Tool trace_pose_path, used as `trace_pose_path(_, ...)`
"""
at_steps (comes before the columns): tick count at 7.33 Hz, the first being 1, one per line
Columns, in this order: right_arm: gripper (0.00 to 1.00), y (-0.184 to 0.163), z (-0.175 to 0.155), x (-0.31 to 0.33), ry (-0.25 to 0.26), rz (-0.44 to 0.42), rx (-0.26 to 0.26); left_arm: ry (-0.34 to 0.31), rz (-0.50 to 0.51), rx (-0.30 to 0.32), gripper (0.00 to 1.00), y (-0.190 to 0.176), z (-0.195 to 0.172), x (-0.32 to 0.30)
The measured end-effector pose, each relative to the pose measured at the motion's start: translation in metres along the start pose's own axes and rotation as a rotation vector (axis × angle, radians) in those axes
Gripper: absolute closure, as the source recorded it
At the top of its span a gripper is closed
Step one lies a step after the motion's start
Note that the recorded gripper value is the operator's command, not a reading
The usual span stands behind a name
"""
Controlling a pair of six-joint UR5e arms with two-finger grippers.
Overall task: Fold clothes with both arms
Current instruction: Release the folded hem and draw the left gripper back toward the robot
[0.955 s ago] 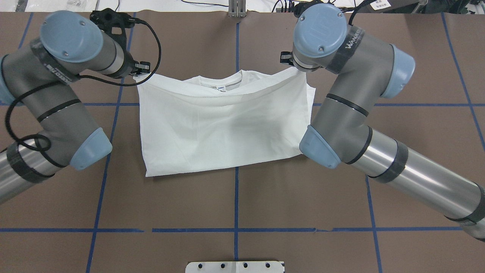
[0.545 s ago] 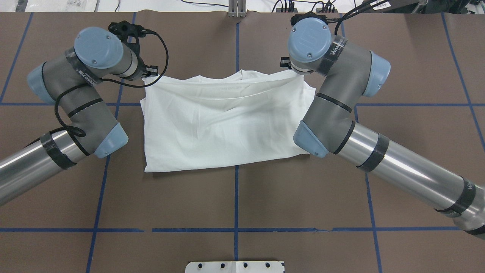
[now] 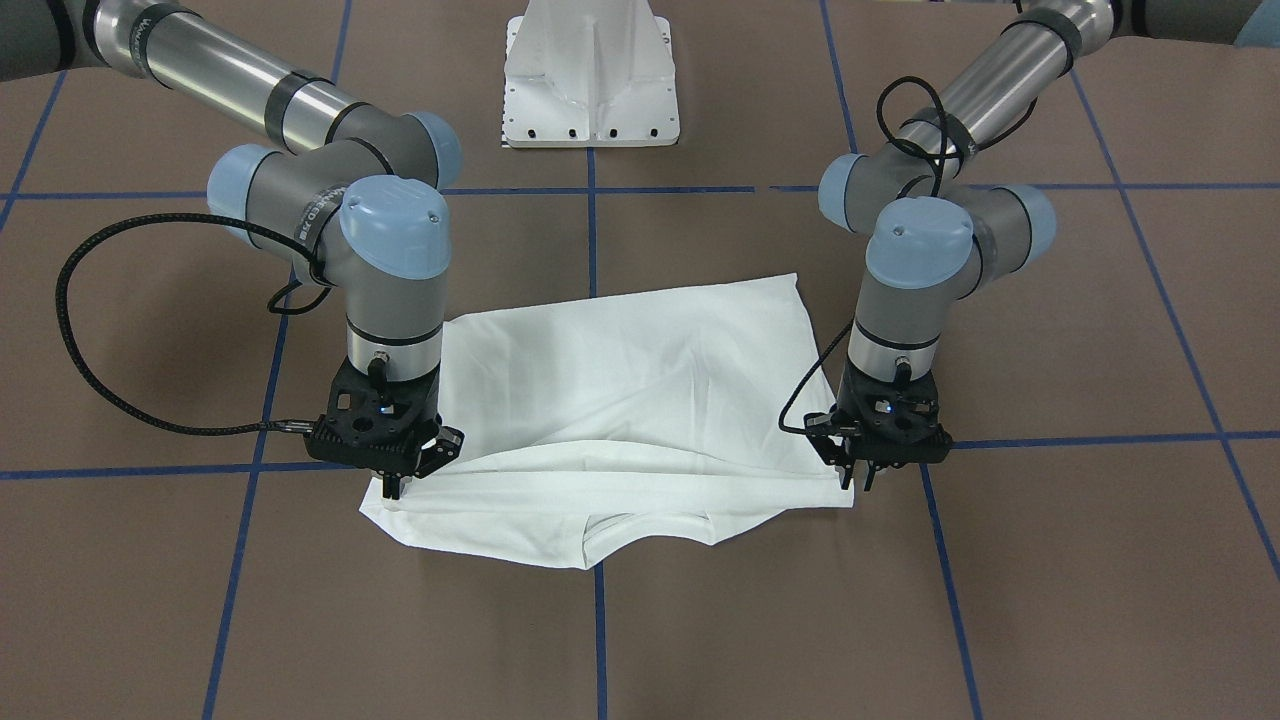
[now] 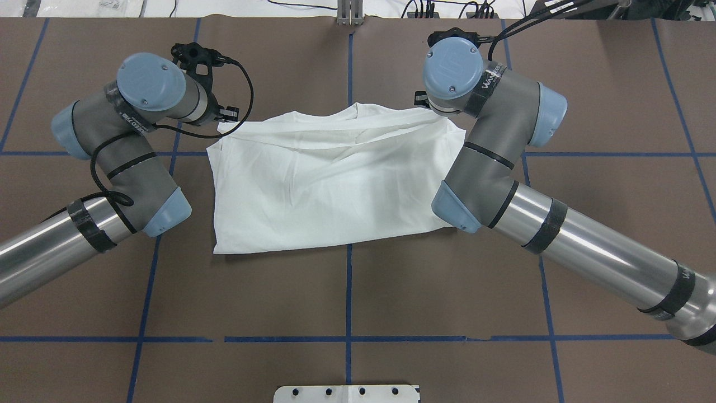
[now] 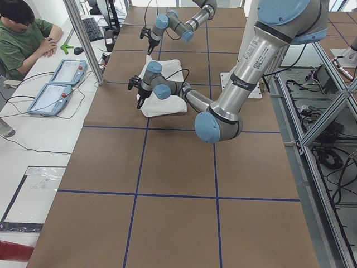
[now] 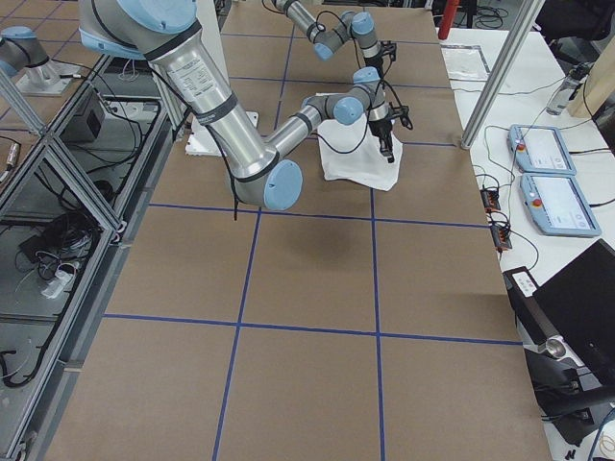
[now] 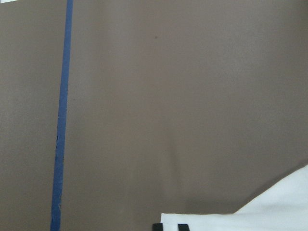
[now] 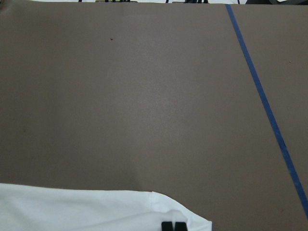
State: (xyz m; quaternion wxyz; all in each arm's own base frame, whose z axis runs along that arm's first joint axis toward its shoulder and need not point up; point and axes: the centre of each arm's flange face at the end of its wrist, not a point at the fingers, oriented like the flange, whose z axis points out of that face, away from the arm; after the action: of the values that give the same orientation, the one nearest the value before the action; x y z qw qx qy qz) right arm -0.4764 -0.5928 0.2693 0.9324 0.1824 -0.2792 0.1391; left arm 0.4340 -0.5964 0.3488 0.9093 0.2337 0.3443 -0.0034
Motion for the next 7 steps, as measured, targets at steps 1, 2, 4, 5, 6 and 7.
trace_pose_path(1, 0.0, -0.003, -0.006, 0.0, -0.023, -0.035, -0.001, 0.029, 0.039, 0.005, 0.0, 0.005, -0.013, -0.002)
trace_pose_path(2, 0.0, -0.007, -0.01, 0.002, -0.042, -0.065, -0.008, 0.08, 0.058, -0.002, 0.0, 0.017, -0.03, -0.005)
trace_pose_path(4, 0.0, -0.01, -0.011, 0.008, -0.066, -0.09, -0.017, 0.209, 0.004, -0.046, 0.0, 0.073, -0.066, 0.0)
trace_pose_path(5, 0.0, -0.009, -0.009, 0.01, -0.076, -0.093, -0.015, 0.245, -0.031, -0.081, 0.0, 0.112, -0.074, 0.012)
trace_pose_path(6, 0.0, -0.008, -0.008, 0.012, -0.083, -0.094, -0.012, 0.256, -0.055, -0.102, 0.0, 0.142, -0.074, 0.022)
trace_pose_path(7, 0.0, -0.008, -0.009, 0.012, -0.088, -0.094, -0.009, 0.257, -0.073, -0.12, 0.0, 0.167, -0.07, 0.031)
